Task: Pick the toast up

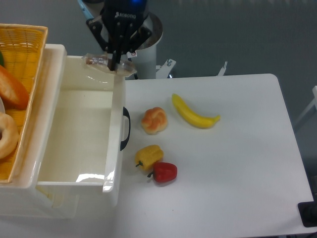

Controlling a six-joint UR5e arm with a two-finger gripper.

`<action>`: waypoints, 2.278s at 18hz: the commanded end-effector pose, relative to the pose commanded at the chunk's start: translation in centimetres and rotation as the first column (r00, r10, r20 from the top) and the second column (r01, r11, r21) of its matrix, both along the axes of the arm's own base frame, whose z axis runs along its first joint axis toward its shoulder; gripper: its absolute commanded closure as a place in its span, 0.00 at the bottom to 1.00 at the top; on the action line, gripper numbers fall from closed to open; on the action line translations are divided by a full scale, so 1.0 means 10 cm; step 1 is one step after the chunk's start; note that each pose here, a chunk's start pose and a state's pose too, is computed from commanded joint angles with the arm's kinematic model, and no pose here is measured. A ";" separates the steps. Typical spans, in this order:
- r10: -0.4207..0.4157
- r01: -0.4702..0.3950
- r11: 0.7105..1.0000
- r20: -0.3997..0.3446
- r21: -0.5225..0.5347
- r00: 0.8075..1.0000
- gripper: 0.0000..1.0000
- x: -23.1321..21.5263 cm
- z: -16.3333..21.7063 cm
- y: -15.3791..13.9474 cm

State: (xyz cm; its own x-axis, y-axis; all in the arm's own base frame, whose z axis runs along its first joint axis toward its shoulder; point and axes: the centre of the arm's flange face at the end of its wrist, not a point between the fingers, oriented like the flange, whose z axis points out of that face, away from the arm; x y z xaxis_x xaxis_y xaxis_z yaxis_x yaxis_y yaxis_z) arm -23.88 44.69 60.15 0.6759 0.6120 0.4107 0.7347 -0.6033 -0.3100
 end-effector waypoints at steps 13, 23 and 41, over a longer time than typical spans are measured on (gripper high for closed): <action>-0.028 0.027 0.999 0.016 0.030 0.999 1.00 0.29 0.12 0.14; -0.044 0.044 0.999 0.046 0.001 0.998 1.00 0.29 -0.08 0.26; -0.065 0.066 0.998 0.048 -0.016 0.997 0.51 0.08 -0.41 0.47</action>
